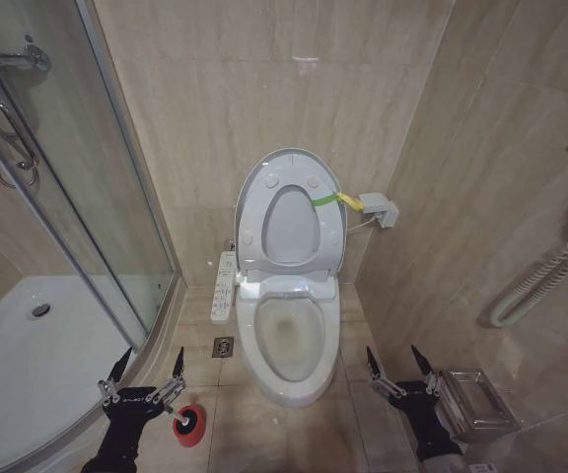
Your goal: Open the toilet lid, clean the toilet bowl with a toilet brush, close the toilet lid, and flush.
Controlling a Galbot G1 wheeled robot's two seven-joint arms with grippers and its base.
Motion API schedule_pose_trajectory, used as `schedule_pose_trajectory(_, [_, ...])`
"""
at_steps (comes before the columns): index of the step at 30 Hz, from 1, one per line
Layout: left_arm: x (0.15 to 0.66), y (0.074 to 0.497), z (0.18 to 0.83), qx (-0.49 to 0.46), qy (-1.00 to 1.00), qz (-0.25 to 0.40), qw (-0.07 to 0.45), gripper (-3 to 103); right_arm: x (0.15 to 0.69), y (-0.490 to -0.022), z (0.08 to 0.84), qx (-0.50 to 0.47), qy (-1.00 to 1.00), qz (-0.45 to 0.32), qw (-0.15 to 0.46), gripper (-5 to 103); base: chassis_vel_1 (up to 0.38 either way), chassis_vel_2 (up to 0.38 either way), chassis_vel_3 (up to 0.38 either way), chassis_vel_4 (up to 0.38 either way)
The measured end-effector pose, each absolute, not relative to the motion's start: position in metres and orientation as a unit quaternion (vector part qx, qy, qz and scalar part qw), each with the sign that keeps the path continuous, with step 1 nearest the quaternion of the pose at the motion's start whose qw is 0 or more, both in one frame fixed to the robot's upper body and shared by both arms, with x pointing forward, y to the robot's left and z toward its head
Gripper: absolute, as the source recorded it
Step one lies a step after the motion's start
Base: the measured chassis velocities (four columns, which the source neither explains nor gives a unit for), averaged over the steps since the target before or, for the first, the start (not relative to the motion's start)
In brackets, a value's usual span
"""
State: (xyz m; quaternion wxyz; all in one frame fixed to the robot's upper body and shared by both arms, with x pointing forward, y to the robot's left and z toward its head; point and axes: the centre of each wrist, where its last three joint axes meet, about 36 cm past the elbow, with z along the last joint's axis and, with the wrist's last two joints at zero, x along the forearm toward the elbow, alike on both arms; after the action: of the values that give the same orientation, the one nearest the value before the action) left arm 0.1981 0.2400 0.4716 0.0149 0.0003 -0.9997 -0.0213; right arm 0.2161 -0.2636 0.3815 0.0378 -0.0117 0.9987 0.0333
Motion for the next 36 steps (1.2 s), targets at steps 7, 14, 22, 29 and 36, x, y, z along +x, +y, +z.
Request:
schedule_pose_trajectory(7, [0.1986,0.2398,0.4717,-0.015,-0.999,-0.040,-0.001,100,0.2161,-0.2636,0.3815,-0.012,0.999,0.033,0.038,100,0.000,0.000,0.000,0.000])
schedule_pose_trajectory(14, [0.2020,0.2431,0.4648,-0.027,-0.998,-0.055,-0.031,100,0.2161,-0.2636,0.3815,-0.012,0.999,0.033,0.038,100,0.000,0.000,0.000,0.000])
schedule_pose_trajectory(22, [0.2034,0.2421,0.4652,-0.031,-0.998,-0.054,-0.033,100,0.2161,-0.2636,0.3815,-0.012,0.999,0.033,0.038,100,0.000,0.000,0.000,0.000])
schedule_pose_trajectory(29, [0.2032,0.2417,0.4657,-0.030,-0.998,-0.054,-0.031,99,0.2161,-0.2636,0.3815,-0.012,0.999,0.033,0.038,100,0.000,0.000,0.000,0.000])
schedule_pose_trajectory(36, [0.2031,0.2416,0.4658,-0.030,-0.998,-0.054,-0.030,99,0.2161,-0.2636,0.3815,-0.012,0.999,0.033,0.038,100,0.000,0.000,0.000,0.000])
